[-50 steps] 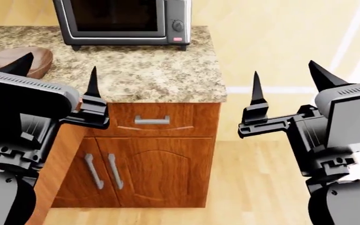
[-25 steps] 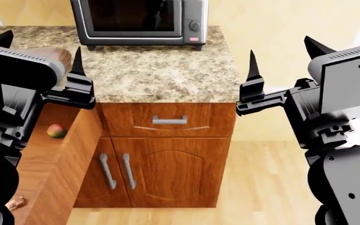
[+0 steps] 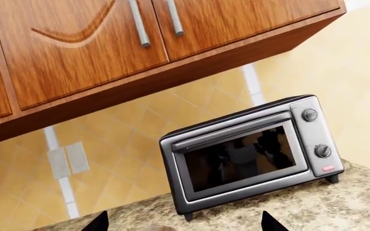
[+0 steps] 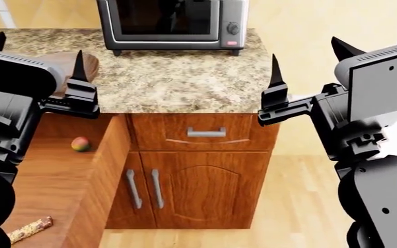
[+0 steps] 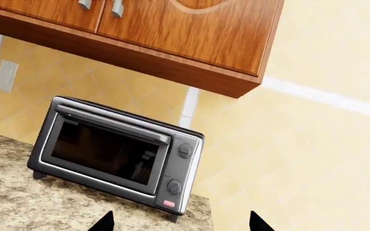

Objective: Place the bar in the bowl and close the drawer.

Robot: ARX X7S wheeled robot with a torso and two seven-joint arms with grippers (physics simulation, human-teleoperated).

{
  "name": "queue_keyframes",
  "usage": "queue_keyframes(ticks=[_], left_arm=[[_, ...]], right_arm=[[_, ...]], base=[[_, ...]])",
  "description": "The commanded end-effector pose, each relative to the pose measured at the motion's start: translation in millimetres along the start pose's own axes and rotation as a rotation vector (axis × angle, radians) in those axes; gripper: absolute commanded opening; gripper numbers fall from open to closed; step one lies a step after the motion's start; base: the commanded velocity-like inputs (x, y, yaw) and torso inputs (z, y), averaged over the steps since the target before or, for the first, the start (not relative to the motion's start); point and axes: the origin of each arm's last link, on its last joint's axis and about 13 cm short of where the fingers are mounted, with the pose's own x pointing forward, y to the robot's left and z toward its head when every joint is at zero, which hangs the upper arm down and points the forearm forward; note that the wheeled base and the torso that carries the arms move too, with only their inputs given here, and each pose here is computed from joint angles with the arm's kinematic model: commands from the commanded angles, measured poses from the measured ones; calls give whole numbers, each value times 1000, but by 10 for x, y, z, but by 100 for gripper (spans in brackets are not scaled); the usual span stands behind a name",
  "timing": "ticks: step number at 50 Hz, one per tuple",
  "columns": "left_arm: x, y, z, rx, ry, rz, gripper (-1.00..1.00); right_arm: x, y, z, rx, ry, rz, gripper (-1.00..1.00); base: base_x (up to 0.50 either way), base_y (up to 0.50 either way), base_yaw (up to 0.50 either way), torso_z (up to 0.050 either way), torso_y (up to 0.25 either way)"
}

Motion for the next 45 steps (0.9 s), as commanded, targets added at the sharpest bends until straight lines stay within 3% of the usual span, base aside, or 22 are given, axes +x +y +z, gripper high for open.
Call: queue_keyframes(ticks=[1,45], left_arm=[[-11,11,1,4,-1,4,100],[-74,24,-36,12,-6,19,100]], right_arm=[[0,-2,15,-9,-1,5,100],[-31,33,-1,1,2,15,100]], base=[[0,195,0,50,20],[0,334,0,50,14]])
